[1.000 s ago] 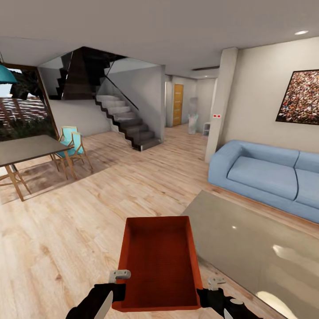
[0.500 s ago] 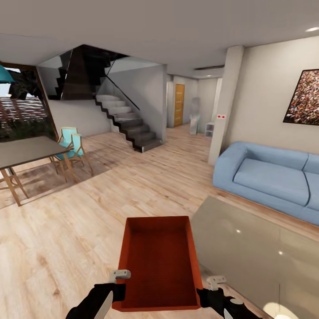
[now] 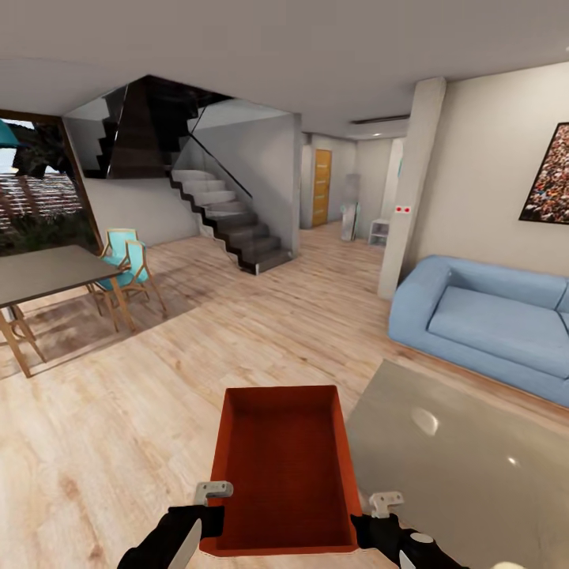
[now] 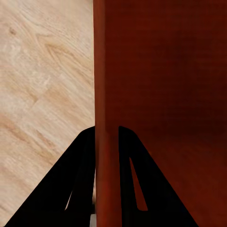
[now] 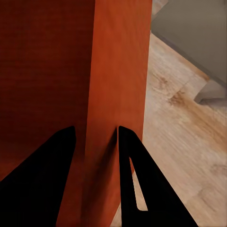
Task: Move the two storage containers from the living room to the garage. In the garage, place one container on the floor and stack the other container on top of it (either order is fine).
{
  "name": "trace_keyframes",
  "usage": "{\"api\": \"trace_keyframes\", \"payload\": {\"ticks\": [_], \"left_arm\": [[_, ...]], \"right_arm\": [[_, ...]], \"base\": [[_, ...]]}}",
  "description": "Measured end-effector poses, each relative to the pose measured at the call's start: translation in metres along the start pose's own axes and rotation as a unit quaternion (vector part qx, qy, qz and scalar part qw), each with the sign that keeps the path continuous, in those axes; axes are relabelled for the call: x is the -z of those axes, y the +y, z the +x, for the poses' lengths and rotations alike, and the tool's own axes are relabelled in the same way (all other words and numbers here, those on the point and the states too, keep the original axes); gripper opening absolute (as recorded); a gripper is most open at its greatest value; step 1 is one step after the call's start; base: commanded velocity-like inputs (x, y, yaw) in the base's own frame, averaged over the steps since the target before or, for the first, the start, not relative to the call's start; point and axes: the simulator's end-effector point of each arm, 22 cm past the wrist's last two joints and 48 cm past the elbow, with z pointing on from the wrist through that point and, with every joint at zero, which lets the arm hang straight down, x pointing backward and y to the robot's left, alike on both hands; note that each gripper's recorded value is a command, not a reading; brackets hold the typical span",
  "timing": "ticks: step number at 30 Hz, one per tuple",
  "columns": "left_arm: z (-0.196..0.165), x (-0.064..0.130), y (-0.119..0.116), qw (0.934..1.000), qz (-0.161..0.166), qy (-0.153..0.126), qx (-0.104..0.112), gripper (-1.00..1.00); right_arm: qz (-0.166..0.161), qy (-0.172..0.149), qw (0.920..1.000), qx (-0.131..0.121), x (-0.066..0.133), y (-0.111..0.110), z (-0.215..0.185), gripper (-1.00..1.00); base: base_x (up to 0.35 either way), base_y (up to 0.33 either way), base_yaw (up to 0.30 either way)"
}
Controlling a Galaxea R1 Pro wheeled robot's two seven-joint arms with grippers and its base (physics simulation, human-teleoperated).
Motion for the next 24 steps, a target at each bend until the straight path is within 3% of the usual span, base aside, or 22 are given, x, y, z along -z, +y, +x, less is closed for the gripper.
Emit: {"api": "trace_keyframes", "payload": {"ticks": [24], "left_arm": [[0.0000,0.0000,0.0000,1.0000,0.000,0.000,0.000,-1.00]], "right_arm": [[0.000,0.000,1.0000,0.000,0.0000,0.0000,0.0000,-1.00]], "base": [[0.297,0.143,0.000]]}}
